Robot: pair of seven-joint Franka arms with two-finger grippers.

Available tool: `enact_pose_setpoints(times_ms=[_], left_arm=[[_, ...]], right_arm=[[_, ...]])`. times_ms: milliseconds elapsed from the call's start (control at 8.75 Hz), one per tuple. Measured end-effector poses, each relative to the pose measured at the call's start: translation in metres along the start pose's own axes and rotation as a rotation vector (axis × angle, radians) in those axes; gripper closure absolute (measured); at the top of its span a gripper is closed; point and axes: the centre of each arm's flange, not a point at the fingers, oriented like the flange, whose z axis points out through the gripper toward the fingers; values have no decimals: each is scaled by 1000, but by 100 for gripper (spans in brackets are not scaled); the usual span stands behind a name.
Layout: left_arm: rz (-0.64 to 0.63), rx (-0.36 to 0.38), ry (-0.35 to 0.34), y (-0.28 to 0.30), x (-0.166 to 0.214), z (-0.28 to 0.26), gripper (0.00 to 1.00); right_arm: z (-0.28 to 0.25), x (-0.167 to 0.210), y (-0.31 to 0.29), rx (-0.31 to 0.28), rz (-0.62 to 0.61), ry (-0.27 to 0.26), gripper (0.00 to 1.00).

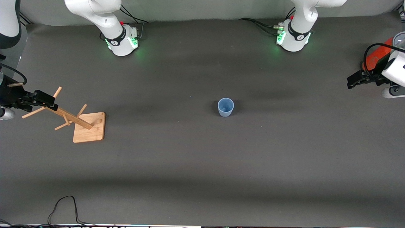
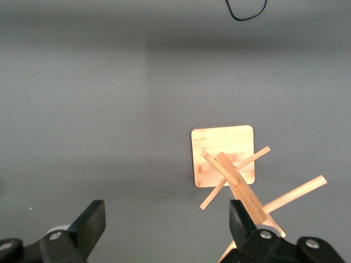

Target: Rotate and upright cup with both arms

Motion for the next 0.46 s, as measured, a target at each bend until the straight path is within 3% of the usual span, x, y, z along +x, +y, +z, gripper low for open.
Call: enact_pose_setpoints(times_ms=[457], left_arm=[[-12,-16,-26,1,14,-9,0]], right_arm=[[0,0,0,0,0,0,0]])
